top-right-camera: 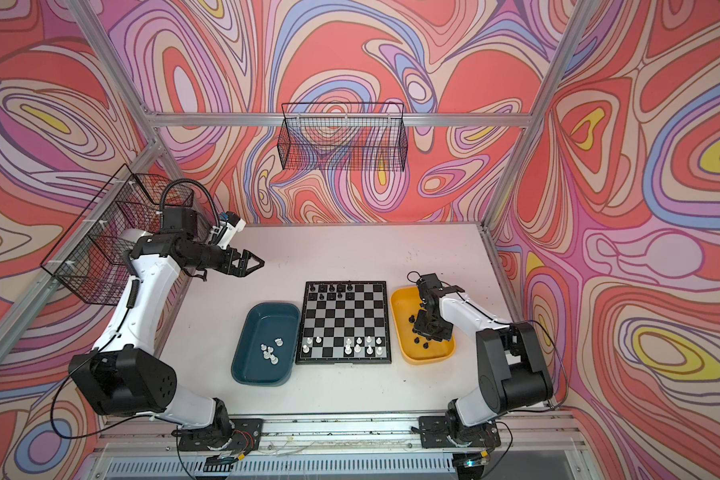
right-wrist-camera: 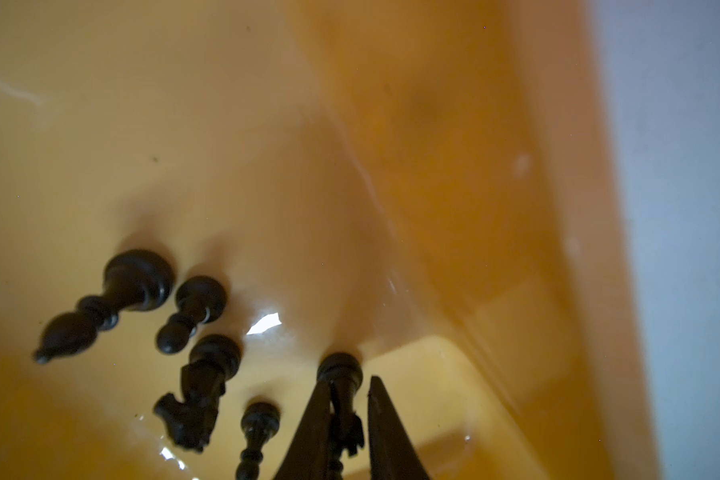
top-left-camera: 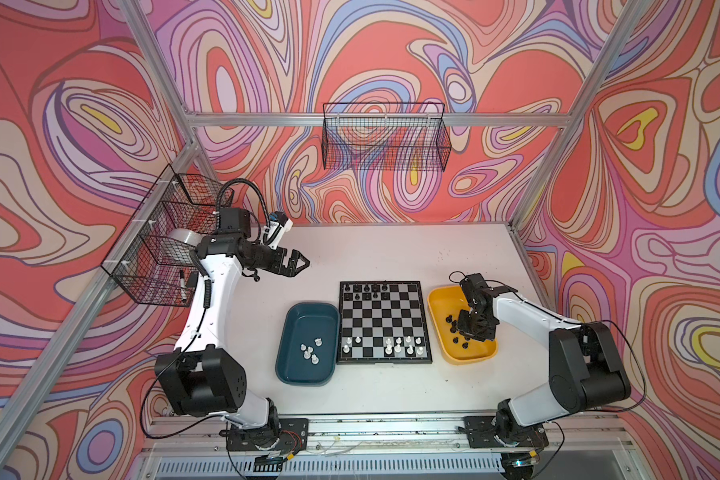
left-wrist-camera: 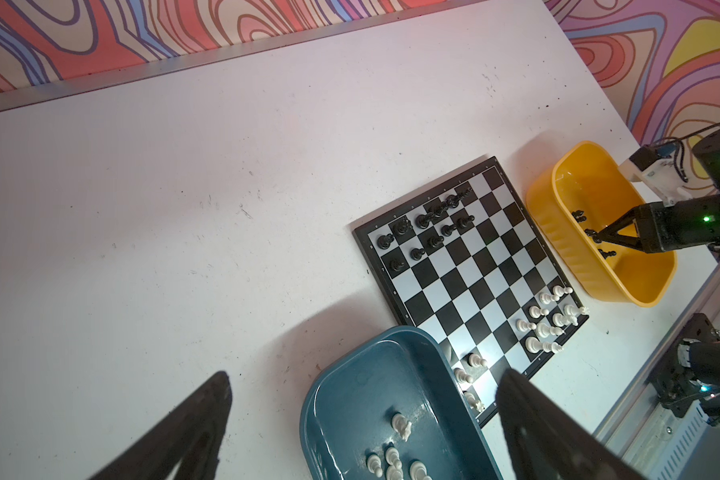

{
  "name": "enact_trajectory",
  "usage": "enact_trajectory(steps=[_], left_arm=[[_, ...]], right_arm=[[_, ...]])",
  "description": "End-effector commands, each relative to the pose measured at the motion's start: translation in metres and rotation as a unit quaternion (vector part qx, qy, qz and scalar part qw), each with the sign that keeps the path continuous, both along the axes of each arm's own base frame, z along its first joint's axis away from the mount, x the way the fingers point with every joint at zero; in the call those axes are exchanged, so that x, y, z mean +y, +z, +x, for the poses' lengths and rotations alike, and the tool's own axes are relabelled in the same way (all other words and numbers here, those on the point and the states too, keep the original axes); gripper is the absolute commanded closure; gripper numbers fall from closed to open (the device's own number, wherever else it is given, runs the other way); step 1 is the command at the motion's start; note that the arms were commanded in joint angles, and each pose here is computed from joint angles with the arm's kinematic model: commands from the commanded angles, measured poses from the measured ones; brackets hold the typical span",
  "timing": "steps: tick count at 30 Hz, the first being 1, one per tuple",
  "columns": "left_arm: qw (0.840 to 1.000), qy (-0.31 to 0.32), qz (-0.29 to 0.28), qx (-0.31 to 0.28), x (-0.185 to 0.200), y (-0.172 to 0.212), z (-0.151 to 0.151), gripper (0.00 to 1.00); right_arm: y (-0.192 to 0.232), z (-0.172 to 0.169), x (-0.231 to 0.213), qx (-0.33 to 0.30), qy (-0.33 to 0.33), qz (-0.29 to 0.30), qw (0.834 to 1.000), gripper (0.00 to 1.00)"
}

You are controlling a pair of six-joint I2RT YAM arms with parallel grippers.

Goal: Set up the chess pieces on the board
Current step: 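Lower the right gripper into the yellow tray and grasp a black pawn, then lift the black pawn and carry it to the board's far corner square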

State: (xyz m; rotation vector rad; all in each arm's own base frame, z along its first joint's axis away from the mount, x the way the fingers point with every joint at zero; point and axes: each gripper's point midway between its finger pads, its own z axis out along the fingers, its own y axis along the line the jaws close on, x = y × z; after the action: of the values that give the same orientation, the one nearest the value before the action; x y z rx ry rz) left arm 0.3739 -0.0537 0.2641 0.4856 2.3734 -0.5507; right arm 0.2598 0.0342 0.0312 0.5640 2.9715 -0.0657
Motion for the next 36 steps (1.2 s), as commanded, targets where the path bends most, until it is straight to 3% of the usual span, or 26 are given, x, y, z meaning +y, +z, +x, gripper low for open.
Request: enact_trajectory(steps=[1,18,36], left_arm=[[1.000,-0.008,-0.004,0.011,-0.004,-0.002,-0.010,0.00],[1.000,-0.009,-0.001,0.010,-0.003,-0.003,-0.012,0.00],[1.000,-0.007,-0.004,-0.006,-0.005,0.003,-0.012,0.00]], right_arm=[[0.006,0.002,-0.002,-0.011,0.007,-0.009,1.000,0.83],[0.014,0.006,-0.003,-0.008,0.018,-0.016,1.000,0.90],[0.071,0.034,0.010,-0.041,0.041,0.006,0.998,0.90]])
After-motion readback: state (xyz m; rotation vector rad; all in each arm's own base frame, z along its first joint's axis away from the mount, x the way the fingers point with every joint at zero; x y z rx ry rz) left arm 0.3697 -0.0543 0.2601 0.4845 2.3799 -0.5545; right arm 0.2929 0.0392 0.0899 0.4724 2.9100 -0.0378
